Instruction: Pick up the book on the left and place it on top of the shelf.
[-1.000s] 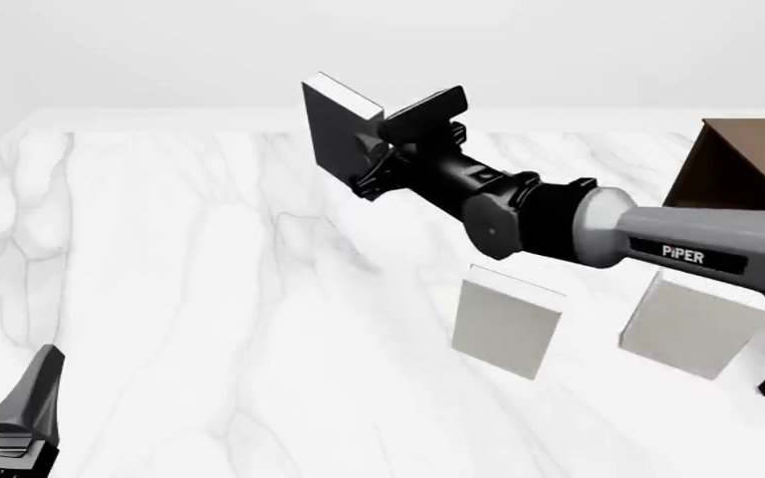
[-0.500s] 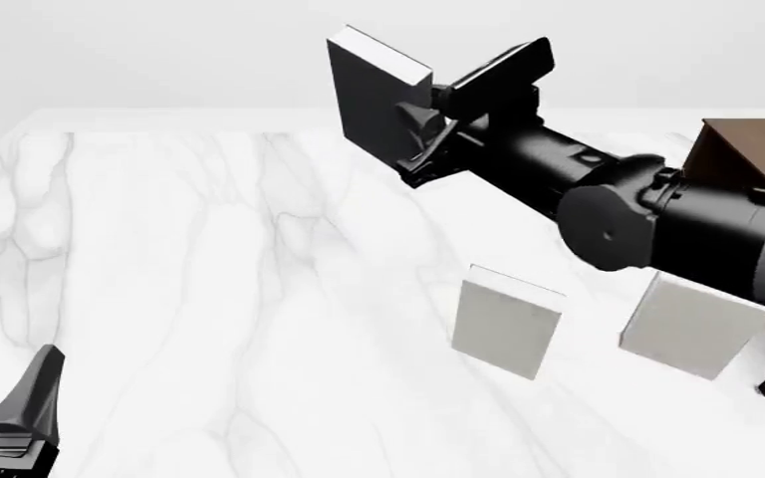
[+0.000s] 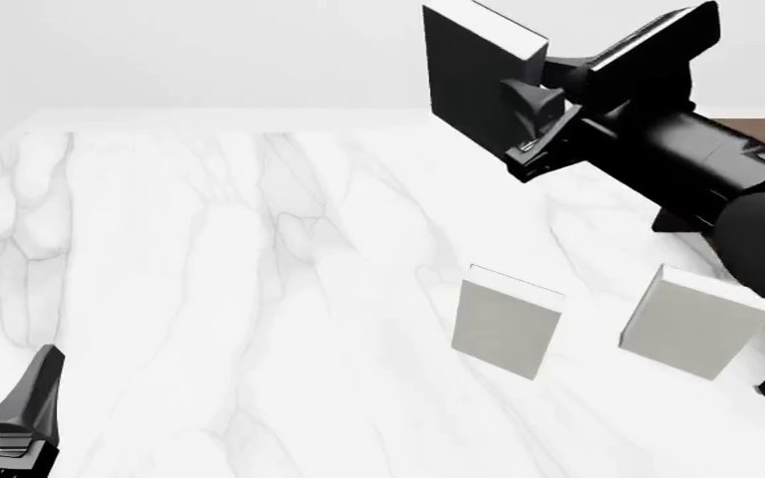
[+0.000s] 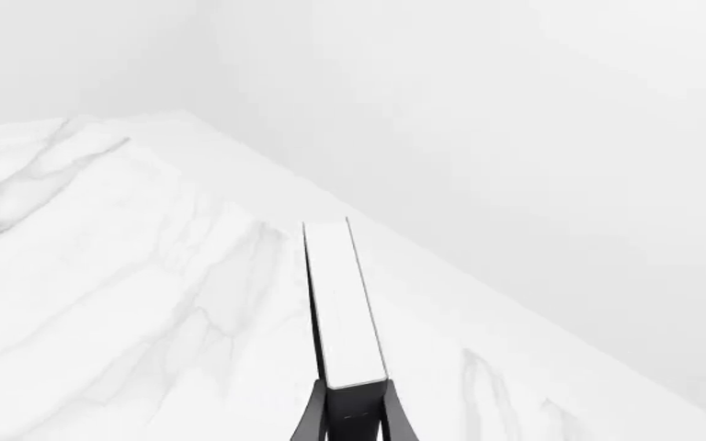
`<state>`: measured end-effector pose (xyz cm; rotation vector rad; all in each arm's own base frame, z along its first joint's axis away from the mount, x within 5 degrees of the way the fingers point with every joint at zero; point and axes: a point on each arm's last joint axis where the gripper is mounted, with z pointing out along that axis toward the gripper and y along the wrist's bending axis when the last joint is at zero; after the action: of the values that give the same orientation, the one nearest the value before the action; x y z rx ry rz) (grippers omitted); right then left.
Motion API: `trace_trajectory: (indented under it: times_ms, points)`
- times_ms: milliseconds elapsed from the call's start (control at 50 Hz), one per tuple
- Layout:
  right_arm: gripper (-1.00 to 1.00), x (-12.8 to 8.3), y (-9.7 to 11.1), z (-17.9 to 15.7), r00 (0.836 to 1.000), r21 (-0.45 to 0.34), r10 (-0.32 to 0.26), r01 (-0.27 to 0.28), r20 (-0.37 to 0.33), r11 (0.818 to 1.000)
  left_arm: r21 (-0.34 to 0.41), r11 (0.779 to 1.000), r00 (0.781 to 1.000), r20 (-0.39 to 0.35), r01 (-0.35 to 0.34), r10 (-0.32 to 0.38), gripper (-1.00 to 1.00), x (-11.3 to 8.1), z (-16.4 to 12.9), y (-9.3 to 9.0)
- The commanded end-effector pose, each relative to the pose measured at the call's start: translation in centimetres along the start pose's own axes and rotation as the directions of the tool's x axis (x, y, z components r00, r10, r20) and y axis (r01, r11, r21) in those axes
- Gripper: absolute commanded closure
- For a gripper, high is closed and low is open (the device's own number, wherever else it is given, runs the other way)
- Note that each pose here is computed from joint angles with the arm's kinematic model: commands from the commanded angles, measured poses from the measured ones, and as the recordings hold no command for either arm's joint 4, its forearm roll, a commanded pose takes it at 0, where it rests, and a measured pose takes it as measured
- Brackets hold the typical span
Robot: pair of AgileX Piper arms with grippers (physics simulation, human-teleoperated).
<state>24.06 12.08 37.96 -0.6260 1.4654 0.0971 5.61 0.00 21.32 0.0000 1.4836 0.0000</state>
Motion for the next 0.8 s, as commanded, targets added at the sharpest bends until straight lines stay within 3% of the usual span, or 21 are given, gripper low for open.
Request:
trace_trajectory:
  times_ms: [20,380,500,800]
  points:
    - [1.00,-1.2,-2.2,-3.9,1.000,0.085,-0.020,0.018,0.019,0.996,0.000,1.000,1.000,0.000,0.000,0.000,-1.00,0.0,0.0,0.0]
    - [1.00,-3.0,-5.4,-7.6,0.994,0.212,-0.108,0.113,-0.036,0.971,0.000,1.000,1.000,0.000,0.000,0.000,-1.00,0.0,0.0,0.0]
    - [1.00,-2.9,-6.6,-9.4,0.991,0.291,-0.115,0.128,-0.061,0.948,0.000,1.000,1.000,0.000,0.000,0.000,-1.00,0.0,0.0,0.0]
    - [1.00,-2.8,-8.2,-11.0,0.977,0.367,-0.160,0.201,-0.139,0.908,0.000,1.000,1.000,0.000,0.000,0.000,-1.00,0.0,0.0,0.0]
